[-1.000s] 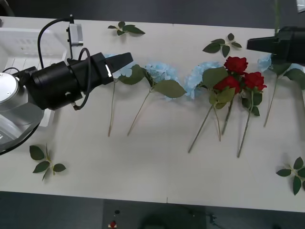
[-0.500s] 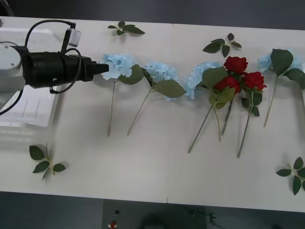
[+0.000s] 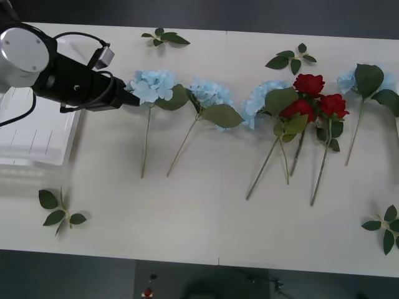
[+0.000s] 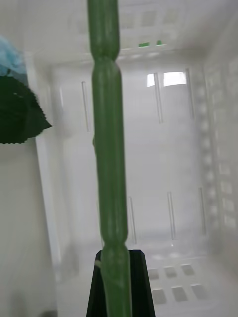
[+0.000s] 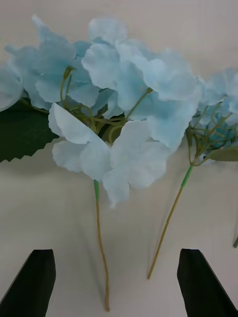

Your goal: Put the red flowers into the right box and the blue flowers into the left box

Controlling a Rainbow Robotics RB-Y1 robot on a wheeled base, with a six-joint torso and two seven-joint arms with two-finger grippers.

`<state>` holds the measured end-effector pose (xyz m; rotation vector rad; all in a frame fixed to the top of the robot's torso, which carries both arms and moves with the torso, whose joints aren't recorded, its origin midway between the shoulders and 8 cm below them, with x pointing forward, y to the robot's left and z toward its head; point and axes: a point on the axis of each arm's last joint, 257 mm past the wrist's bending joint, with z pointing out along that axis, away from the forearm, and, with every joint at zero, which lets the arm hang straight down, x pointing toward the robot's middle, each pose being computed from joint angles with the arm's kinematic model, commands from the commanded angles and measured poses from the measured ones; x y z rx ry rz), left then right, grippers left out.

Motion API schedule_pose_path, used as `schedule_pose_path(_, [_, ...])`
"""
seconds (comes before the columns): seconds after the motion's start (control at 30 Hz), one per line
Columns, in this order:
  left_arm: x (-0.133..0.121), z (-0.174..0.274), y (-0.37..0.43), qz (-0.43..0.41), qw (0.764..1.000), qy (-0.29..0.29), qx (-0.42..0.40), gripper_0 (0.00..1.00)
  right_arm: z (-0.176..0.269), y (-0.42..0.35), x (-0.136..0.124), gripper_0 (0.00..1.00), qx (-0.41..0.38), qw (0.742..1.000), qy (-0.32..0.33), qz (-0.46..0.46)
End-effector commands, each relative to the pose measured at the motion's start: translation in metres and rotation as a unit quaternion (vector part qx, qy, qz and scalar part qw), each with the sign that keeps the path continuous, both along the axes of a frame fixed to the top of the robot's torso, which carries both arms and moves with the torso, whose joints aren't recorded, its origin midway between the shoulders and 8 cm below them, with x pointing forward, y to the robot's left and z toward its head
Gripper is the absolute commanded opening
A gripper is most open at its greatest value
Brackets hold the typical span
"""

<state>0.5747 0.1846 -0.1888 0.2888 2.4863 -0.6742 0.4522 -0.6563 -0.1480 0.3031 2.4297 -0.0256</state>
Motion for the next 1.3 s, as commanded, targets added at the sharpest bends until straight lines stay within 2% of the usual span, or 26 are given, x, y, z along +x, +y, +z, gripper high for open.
schedule_pose_path(0.03, [0.008,0.009,-0.034,0.013,1.000,-0.012,0.005,0.71,0.000,-0.032,-0.024,0.00,-0.038,0.999,0.011,-0.016])
schedule_pose_path(0.3, [0.034,-0.003,-0.058,0.022,0.993,-0.083,0.084,0.70,-0.029,-0.047,-0.041,0.00,-0.069,0.997,0.017,-0.018])
schedule_pose_path(0.63, [0.045,-0.033,-0.052,0.030,0.981,-0.131,0.141,0.71,-0.036,-0.047,-0.027,0.01,-0.075,0.997,-0.012,-0.024])
schedule_pose_path(0.7, [0.045,-0.040,-0.051,0.027,0.977,-0.139,0.157,0.71,-0.036,-0.048,-0.025,0.55,-0.079,0.996,-0.018,-0.024])
schedule_pose_path(0.73, [0.046,-0.044,-0.048,0.028,0.975,-0.144,0.165,0.71,-0.036,-0.049,-0.025,0.90,-0.081,0.996,-0.019,-0.023])
schedule_pose_path(0.77, [0.046,-0.048,-0.047,0.027,0.973,-0.149,0.172,0.71,-0.036,-0.048,-0.024,1.00,-0.081,0.996,-0.020,-0.023])
schedule_pose_path(1.17, [0.045,-0.065,-0.032,0.035,0.966,-0.163,0.195,0.71,-0.037,-0.045,-0.023,1.00,-0.085,0.996,-0.018,-0.015])
schedule_pose_path(1.3, [0.047,-0.067,-0.031,0.038,0.964,-0.167,0.204,0.70,-0.033,-0.034,-0.015,1.00,-0.077,0.997,-0.027,-0.006])
